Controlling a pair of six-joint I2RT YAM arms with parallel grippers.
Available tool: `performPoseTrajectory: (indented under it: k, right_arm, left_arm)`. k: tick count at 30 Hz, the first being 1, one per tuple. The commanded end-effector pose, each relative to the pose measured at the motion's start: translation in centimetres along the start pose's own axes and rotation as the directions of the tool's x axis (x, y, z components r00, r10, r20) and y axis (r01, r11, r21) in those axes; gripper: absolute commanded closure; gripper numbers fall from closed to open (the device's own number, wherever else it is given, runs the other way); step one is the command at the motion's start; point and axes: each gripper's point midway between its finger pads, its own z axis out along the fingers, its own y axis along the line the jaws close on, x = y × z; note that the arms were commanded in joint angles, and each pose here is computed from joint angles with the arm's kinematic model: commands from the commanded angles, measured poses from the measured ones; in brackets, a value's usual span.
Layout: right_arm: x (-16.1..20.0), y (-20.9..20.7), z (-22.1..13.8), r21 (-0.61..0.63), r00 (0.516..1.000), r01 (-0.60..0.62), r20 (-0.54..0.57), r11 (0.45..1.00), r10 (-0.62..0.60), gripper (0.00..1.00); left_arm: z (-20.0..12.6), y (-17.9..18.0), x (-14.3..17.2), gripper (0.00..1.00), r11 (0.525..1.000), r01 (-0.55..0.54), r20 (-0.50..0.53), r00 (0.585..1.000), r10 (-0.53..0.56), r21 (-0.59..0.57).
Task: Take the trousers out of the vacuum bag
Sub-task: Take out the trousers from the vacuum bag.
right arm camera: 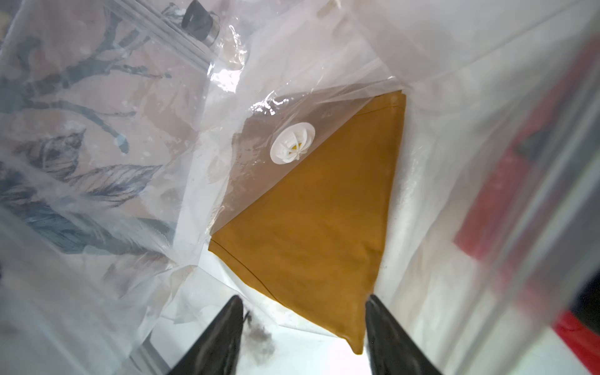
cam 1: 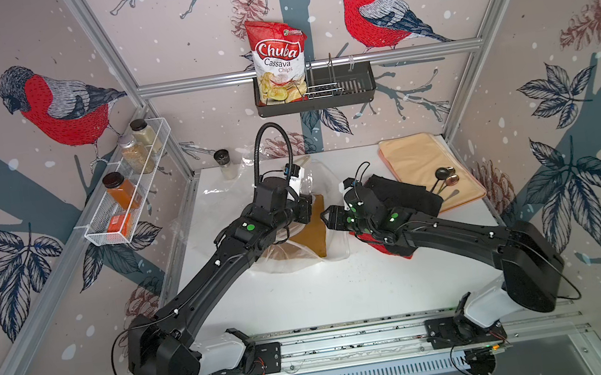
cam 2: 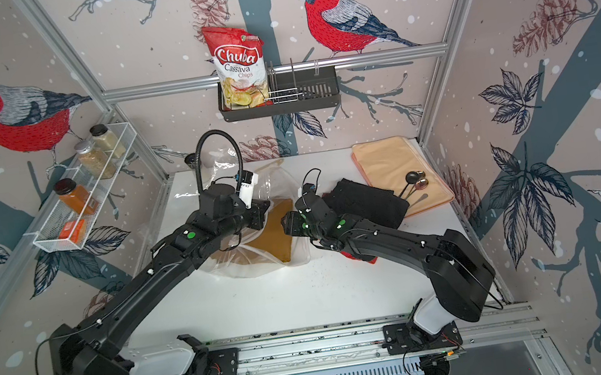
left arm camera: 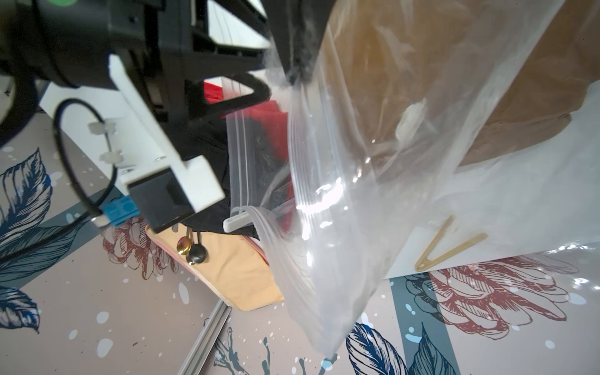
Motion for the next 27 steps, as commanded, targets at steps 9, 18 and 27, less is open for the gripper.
performPoseTrajectory:
  k: [9,18,27]
  right_arm:
    - [1.8,-0.5,4.3,0.045,0.996,-0.087,0.008,0.995,0.087,0.38]
    - [3.5,-4.8,8.3,0.126,0.985,-0.166,-0.018,0.978,0.169,0.36]
    - [3.2,-6.8,9.6,0.116,0.977,-0.208,-0.026,0.971,0.212,0.36]
  left_arm:
    - [2.7,-5.3,-2.2,1.0,0.987,-0.009,0.046,0.999,0.001,0.162]
    - [2.7,-5.1,-2.7,1.0,0.994,-0.024,0.058,0.998,0.018,0.104]
    - [3.2,-3.6,-2.0,1.0,0.999,-0.025,0.064,0.998,0.023,0.032]
